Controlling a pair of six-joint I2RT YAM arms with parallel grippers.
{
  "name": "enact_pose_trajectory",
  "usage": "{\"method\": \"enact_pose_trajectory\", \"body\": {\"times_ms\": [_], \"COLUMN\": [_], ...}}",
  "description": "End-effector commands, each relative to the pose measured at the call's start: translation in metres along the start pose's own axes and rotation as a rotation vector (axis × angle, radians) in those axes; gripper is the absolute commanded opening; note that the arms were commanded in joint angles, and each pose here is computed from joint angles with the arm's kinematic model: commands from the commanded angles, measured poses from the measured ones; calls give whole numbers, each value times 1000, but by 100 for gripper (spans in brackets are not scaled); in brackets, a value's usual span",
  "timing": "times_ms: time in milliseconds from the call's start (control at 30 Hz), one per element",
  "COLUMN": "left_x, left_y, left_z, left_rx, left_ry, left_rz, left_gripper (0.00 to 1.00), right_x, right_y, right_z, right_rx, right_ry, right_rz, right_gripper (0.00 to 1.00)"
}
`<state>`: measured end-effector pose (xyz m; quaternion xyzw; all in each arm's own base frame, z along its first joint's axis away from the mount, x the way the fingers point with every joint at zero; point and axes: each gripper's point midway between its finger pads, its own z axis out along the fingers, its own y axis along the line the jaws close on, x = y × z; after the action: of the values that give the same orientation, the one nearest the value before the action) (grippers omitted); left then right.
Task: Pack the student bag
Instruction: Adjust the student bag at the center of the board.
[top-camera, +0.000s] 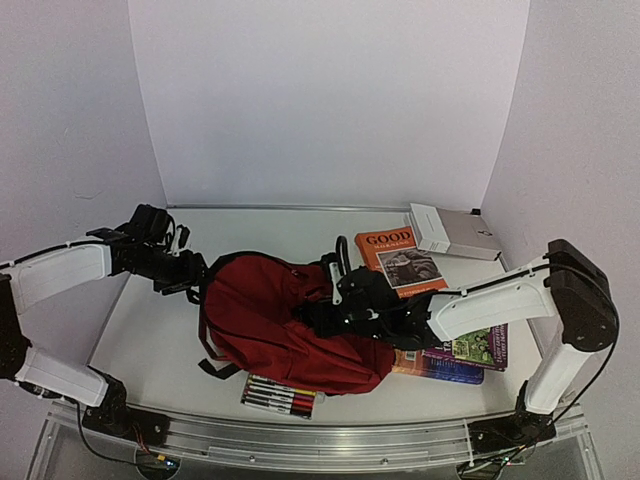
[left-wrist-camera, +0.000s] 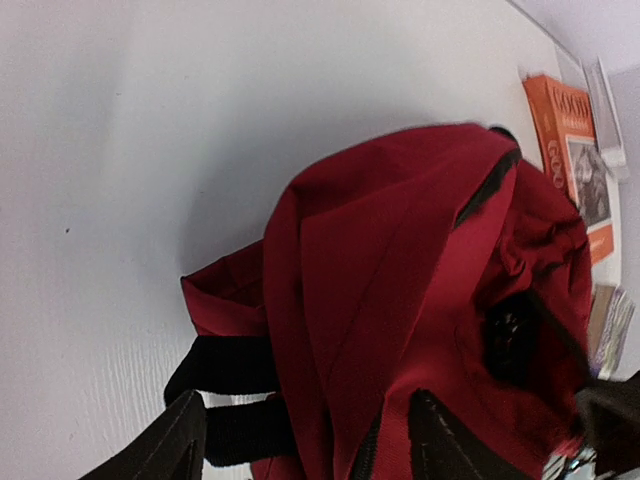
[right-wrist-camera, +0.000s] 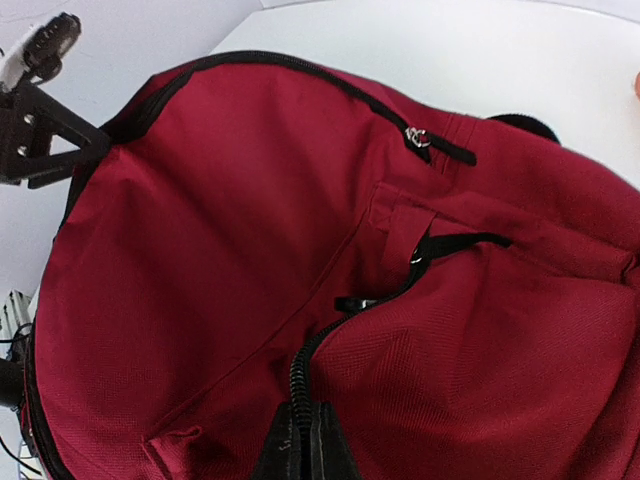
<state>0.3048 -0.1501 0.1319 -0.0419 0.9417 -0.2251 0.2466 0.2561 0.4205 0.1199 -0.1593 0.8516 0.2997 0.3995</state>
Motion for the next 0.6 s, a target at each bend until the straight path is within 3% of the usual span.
{"method": "enact_pose_trajectory", "body": {"times_ms": [0, 167, 267, 467, 500, 567], "left_x": [-31, -15, 11, 67, 75, 90], "left_y": [-20, -91, -140, -198, -201, -201], "left_z": [-42, -49, -31, 18, 26, 40], "left_rx": [43, 191, 285, 362, 360, 341], "left_ry": [-168, -185, -125, 9, 36, 89], "left_rz": [-41, 58, 101, 181, 187, 183], "left_gripper": [74, 77, 77, 74, 71, 56], "right_x": [13, 14, 23, 34, 32, 25], "right_y": [8, 0, -12, -31, -33, -36], "right_z": [11, 12, 13, 10, 9, 5], "right_rx": [-42, 5, 50, 129, 142, 164], "right_ry": [43, 42, 56, 65, 55, 31], "right_rz": [76, 104, 124, 153, 157, 166], "right_gripper": [0, 0, 0, 0, 0, 0]}}
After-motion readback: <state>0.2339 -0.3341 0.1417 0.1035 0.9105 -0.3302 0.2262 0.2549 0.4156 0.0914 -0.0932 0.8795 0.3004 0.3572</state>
